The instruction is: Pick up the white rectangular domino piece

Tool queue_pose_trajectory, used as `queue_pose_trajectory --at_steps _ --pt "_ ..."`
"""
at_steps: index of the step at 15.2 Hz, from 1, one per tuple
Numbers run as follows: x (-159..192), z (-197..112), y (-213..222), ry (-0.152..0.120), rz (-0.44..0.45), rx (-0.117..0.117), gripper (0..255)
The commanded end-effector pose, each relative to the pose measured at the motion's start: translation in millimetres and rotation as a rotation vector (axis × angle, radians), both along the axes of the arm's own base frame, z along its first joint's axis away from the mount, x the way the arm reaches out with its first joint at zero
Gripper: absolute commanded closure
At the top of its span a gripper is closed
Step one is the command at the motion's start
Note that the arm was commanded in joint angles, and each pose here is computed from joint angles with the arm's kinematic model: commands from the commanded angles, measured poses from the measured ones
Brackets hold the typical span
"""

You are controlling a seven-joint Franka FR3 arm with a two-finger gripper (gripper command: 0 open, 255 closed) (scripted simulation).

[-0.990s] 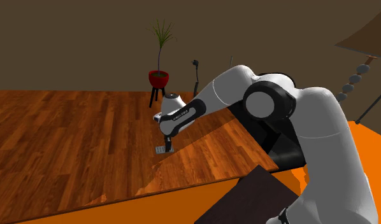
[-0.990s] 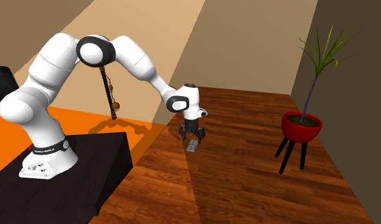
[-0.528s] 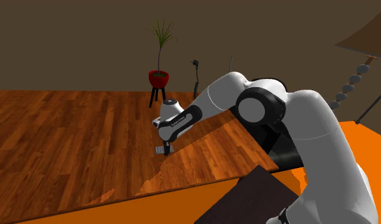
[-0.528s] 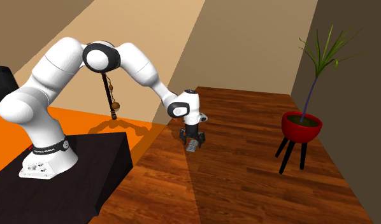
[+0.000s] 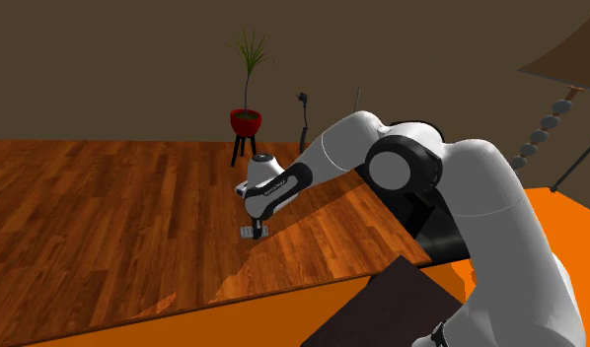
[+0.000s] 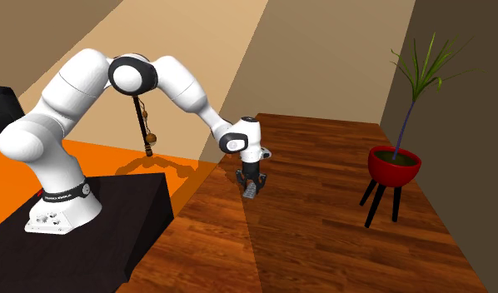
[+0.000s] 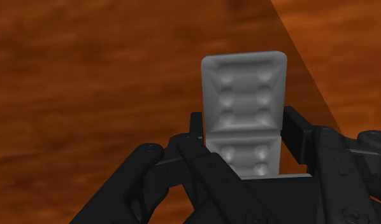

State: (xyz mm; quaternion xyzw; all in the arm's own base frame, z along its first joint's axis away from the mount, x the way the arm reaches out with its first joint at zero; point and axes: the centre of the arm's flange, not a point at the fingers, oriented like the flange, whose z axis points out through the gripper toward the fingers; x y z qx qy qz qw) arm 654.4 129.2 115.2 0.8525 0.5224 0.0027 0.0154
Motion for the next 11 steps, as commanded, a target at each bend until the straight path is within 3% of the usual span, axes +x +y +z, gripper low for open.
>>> queue_pose_trajectory --at_steps 1,11 --pt "0 -4 -2 -0.002 -0.003 -0.001 255" --pt "0 39 -3 -0.002 -0.003 -0.001 255"
